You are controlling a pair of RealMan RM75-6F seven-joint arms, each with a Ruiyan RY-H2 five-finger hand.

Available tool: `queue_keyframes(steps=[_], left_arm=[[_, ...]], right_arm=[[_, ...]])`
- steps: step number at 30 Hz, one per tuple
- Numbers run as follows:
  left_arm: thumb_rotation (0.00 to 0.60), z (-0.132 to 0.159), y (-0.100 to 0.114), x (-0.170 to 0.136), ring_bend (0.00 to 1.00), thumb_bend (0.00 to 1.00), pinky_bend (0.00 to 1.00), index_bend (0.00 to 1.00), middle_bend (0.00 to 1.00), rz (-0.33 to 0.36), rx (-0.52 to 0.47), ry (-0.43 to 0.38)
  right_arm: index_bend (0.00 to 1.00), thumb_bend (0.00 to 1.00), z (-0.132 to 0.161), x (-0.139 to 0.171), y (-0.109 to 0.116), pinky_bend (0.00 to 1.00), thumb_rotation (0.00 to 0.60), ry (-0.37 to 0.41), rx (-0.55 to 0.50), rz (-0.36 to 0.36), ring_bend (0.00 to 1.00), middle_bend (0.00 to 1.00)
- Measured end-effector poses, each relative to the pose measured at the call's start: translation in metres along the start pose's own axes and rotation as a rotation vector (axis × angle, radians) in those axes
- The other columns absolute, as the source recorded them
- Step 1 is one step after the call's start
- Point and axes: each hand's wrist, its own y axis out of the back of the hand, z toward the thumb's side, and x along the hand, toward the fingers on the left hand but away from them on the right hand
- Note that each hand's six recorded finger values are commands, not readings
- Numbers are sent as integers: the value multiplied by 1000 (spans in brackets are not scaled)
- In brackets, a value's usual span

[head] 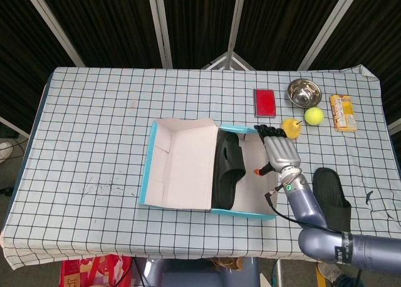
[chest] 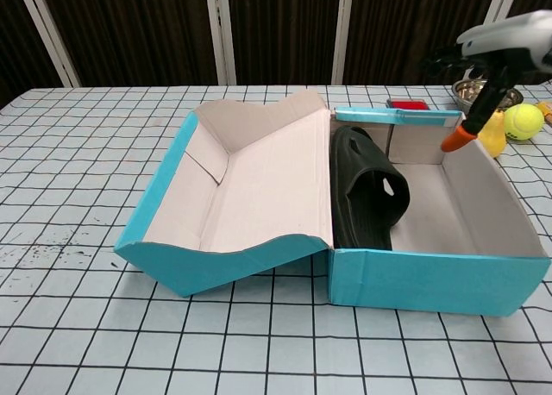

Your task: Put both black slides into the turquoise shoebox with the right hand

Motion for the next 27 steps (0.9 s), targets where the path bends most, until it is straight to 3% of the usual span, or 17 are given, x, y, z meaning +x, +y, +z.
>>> queue_keyframes(steps=[8,14,18,27], left_arm=[[600,3,4,-4,59,813,135,229,96,9,-21,-10],[600,4,5,-6,58,813,135,229,96,8,-29,-14],[600,3,6,-6,59,813,135,229,96,9,-29,-12],[600,2,5,-4,59,813,135,229,96,9,-27,-7]], right_arm=[[0,0,-45,44,55,0,600,-90,67,-98,5,65],[0,0,-104,90,76,0,600,-218,142,-87,5,65],[0,0,-134,115,67,0,600,-263,139,-53,5,65],[0,0,-198,165,19,0,600,-335,70,23,5,65]])
